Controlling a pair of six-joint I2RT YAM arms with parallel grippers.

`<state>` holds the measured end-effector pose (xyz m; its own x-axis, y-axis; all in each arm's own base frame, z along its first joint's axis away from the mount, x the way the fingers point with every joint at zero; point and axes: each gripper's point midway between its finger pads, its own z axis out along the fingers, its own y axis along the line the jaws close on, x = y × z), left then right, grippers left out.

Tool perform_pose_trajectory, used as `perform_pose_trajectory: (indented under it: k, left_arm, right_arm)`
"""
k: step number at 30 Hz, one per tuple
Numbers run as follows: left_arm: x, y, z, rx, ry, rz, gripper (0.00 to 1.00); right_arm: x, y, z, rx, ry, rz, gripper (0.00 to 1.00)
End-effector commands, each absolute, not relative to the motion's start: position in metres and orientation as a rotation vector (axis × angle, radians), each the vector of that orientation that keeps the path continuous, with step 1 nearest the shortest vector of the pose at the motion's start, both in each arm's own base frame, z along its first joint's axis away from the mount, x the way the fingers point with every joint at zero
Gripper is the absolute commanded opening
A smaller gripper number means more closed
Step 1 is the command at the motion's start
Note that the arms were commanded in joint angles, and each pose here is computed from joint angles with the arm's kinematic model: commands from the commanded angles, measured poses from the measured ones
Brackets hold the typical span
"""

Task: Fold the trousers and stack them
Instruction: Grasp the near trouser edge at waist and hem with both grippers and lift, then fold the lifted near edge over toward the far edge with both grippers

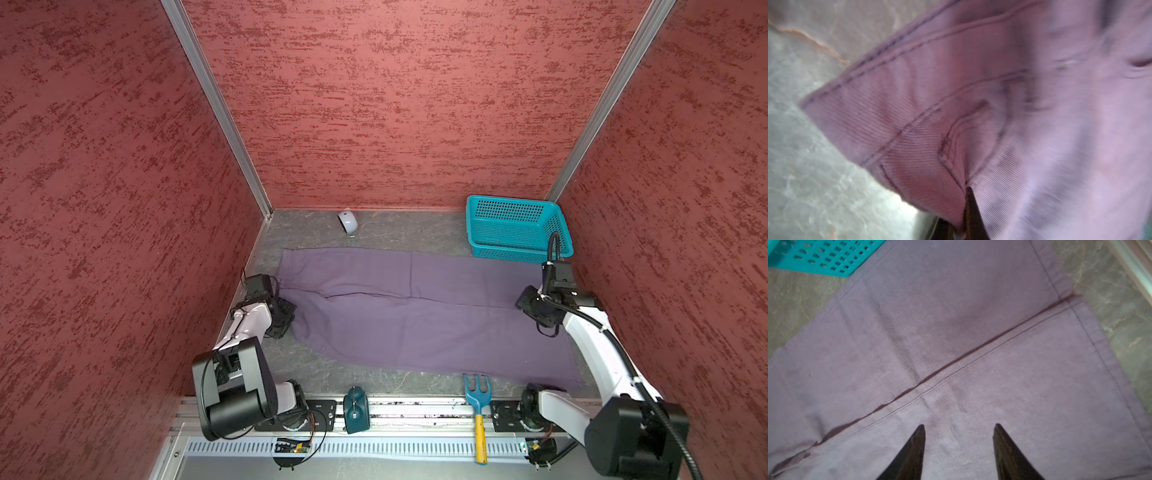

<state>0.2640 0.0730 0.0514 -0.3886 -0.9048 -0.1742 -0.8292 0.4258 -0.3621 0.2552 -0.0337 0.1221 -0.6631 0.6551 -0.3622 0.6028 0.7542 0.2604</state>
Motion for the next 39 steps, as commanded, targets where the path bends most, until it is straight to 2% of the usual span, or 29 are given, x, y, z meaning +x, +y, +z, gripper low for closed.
perform_pose_trajectory:
  k: [1, 3, 6, 10, 13, 23, 27, 31, 34, 36, 37, 39]
  left_arm:
    - [0.282, 0.069, 0.094, -1.405, 2.256, -0.382, 0.00]
    - [0.284, 0.070, 0.109, -1.376, 2.223, -0.388, 0.00]
    - [0.284, 0.070, 0.120, -1.342, 2.194, -0.393, 0.00]
    - [0.291, 0.061, 0.123, -1.277, 2.233, -0.339, 0.00]
    - [0.298, 0.050, 0.121, -1.225, 2.284, -0.315, 0.00]
    - [0.303, 0.036, 0.122, -1.116, 2.346, -0.222, 0.00]
    - [0.306, 0.032, 0.118, -1.118, 2.344, -0.260, 0.00]
    - [0.308, 0.030, 0.112, -1.130, 2.358, -0.289, 0.00]
    - [0.308, 0.031, 0.109, -1.152, 2.360, -0.311, 0.00]
    - [0.308, 0.034, 0.108, -1.172, 2.356, -0.324, 0.00]
    - [0.307, 0.035, 0.107, -1.180, 2.358, -0.329, 0.00]
    - [0.307, 0.037, 0.105, -1.208, 2.350, -0.353, 0.00]
  right_arm:
    - [0.231, -0.046, 0.115, 1.188, 2.476, 0.172, 0.75]
    - [0.219, -0.055, 0.106, 1.316, 2.445, 0.200, 0.88]
    - [0.200, -0.074, 0.100, 1.506, 2.356, 0.164, 0.98]
    - [0.175, -0.107, 0.110, 1.723, 2.128, 0.029, 0.99]
    - [0.164, -0.120, 0.109, 1.862, 2.012, 0.032, 0.99]
    - [0.140, -0.145, 0.058, 2.157, 1.829, 0.113, 0.99]
    - [0.124, -0.150, 0.044, 2.213, 1.795, 0.065, 0.99]
    - [0.121, -0.143, 0.019, 2.264, 1.738, 0.148, 0.99]
    - [0.125, -0.135, 0.003, 2.278, 1.709, 0.232, 0.91]
    - [0.126, -0.134, -0.002, 2.279, 1.700, 0.253, 0.81]
    - [0.127, -0.135, -0.002, 2.273, 1.697, 0.256, 0.72]
    - [0.128, -0.139, 0.003, 2.260, 1.688, 0.255, 0.45]
